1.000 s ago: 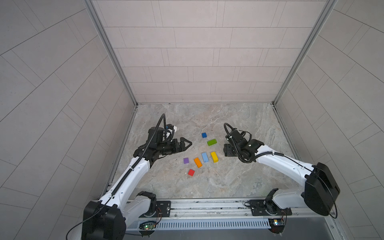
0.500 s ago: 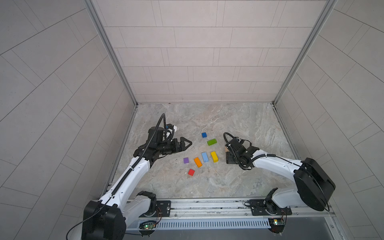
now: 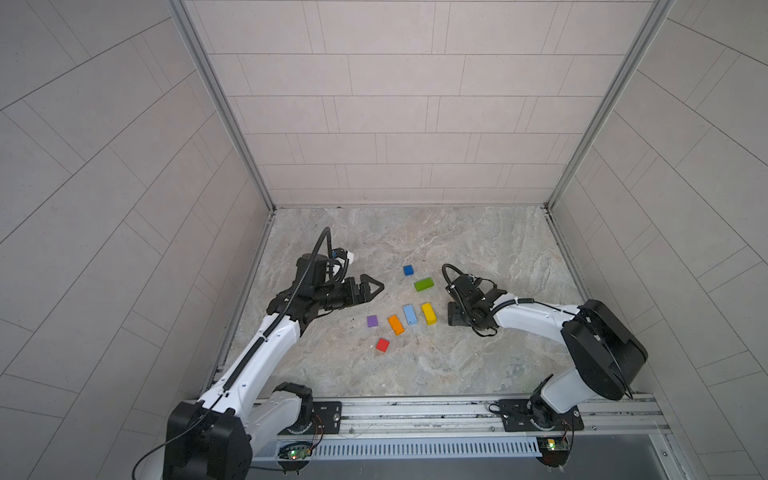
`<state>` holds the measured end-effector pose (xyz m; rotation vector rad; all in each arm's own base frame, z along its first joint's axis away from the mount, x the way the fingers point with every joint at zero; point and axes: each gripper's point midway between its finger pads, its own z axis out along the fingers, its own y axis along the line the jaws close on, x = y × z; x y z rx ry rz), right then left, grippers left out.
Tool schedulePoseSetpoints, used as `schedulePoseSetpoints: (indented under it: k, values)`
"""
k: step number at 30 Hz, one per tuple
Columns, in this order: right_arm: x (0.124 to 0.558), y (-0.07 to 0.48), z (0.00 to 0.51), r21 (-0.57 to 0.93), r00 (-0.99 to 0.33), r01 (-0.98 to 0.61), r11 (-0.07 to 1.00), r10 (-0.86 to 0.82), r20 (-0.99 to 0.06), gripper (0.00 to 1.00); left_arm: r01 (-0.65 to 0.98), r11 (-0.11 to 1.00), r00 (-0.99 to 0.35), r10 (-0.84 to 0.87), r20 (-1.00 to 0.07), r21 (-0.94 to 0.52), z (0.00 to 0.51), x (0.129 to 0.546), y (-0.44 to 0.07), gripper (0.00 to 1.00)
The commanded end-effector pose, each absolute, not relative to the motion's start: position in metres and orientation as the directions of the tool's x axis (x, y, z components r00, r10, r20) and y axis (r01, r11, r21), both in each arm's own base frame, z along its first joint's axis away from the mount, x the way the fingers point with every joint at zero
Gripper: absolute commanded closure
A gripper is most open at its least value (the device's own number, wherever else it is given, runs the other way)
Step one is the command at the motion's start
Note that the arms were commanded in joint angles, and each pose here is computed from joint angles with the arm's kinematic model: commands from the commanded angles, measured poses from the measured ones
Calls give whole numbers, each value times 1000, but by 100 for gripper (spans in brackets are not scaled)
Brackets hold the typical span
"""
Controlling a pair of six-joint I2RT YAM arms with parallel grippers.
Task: Build the wood block tower
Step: 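Carry the wood bar over the two stacked wood bars, then lower the wood bar onto the stack and open the right gripper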
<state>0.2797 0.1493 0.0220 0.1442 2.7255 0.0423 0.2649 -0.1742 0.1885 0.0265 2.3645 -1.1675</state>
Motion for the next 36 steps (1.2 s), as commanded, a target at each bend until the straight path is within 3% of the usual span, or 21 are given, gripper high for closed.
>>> schedulePoseSetpoints:
  k: [1, 36]
  values:
    - [285, 146, 24, 44, -907, 107, 993, 116, -405, 39, 250, 624, -871, -189, -454, -740, 191, 262, -176, 0]
    - [298, 138, 16, 17, -917, 110, 994, 108, -385, 38, 246, 628, -872, -190, -452, -738, 189, 262, -175, 0]
